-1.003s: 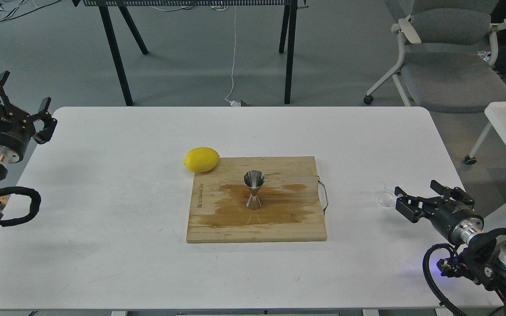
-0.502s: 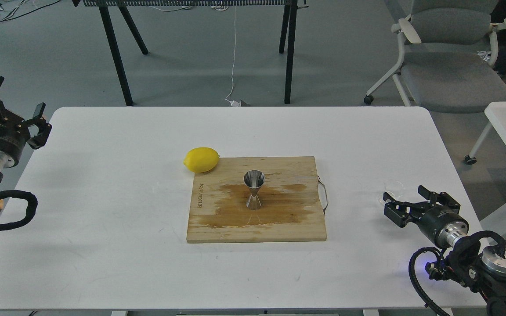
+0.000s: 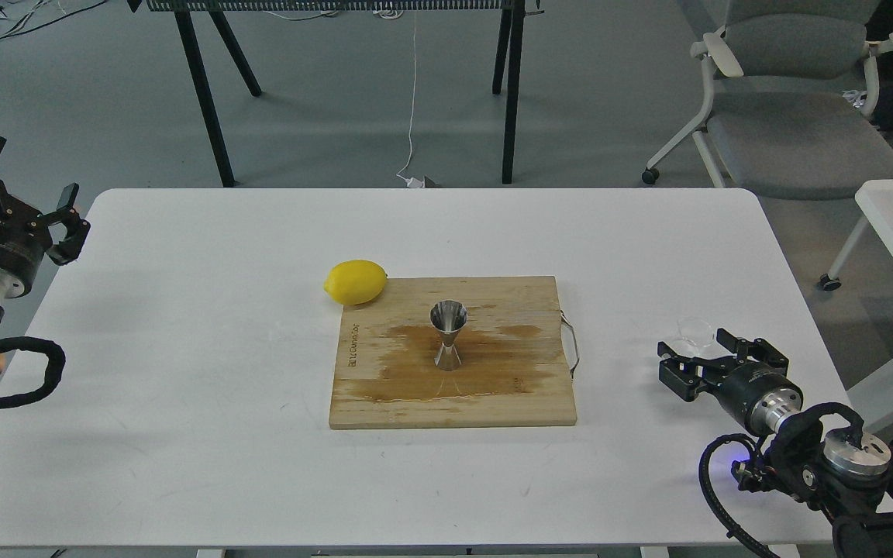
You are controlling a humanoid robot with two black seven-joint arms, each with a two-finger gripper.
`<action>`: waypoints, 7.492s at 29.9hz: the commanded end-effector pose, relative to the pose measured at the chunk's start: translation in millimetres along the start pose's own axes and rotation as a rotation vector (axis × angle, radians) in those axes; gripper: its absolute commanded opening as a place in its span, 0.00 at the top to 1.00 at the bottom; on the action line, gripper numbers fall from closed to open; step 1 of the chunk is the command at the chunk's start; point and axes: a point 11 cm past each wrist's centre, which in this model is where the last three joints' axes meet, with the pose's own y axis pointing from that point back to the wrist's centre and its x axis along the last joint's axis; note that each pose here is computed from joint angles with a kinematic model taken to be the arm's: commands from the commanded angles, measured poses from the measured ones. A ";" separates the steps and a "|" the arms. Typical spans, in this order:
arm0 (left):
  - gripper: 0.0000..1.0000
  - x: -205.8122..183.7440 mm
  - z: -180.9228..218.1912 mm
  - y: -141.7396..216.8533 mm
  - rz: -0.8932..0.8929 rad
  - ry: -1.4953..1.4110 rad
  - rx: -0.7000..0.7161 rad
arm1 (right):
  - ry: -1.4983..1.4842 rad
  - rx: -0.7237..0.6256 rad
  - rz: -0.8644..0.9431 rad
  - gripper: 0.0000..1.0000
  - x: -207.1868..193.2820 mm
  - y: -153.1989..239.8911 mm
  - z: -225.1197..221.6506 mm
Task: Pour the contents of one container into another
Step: 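Move the right gripper down to the small clear glass and grasp it, then lift the clear glass with the right gripper and bring it above the jigger, then tilt the clear glass with the right gripper to pour into the jigger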
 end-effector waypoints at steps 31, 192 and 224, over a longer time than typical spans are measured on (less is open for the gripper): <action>0.08 6.9 -10.7 7.8 0.023 0.004 0.019 | 0.025 0.009 0.007 0.30 3.0 -5.6 0.3; 0.06 17.6 -37.4 20.3 0.078 0.009 0.058 | 2.166 -0.530 -0.497 0.76 -190.4 -34.7 241.5; 0.06 20.7 -40.3 24.2 0.085 0.007 0.066 | 2.285 -0.519 -0.541 0.76 -194.9 -33.0 249.2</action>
